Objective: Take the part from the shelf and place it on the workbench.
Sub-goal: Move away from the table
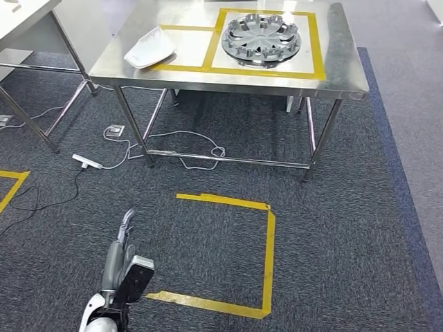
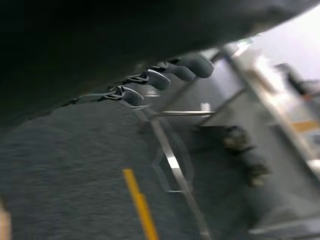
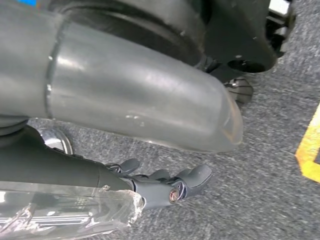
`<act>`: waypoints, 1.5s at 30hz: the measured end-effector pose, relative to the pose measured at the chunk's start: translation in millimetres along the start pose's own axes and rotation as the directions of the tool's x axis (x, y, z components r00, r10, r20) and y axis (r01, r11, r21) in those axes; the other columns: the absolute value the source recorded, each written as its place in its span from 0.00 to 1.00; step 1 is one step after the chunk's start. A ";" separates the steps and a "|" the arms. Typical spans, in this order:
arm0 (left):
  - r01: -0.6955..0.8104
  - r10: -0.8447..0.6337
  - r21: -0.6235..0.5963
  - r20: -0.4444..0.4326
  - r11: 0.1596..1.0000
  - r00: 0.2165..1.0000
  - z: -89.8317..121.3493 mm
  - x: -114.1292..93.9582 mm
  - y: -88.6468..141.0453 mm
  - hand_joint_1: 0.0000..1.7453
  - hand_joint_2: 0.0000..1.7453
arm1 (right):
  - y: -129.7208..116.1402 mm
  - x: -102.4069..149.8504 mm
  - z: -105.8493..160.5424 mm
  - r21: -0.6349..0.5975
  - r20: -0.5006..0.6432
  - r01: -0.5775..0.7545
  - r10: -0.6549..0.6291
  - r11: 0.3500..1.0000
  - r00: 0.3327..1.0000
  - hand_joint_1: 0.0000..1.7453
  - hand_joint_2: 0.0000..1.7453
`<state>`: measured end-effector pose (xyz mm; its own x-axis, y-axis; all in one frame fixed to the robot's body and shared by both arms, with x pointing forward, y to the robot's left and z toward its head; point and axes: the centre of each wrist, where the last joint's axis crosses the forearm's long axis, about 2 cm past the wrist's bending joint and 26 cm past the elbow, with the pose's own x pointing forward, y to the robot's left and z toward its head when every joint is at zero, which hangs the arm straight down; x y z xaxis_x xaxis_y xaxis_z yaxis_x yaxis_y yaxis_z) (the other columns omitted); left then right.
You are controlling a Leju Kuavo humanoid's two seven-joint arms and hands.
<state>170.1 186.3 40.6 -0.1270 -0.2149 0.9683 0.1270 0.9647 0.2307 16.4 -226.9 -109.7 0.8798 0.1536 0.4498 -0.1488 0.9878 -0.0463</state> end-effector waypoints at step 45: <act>0.260 -0.090 -0.026 -0.968 0.965 0.235 194.7 -145.3 30.2 0.00 0.00 | -15.0 -14.7 3.7 -0.013 -0.065 0.030 -0.031 0.999 0.997 0.00 0.00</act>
<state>0.8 276.3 -111.7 0.9110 -0.2843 0.2988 0.1155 0.8713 0.4770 4.0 -244.1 -112.3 0.9115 0.1244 0.3921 -0.1164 0.9922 -0.0443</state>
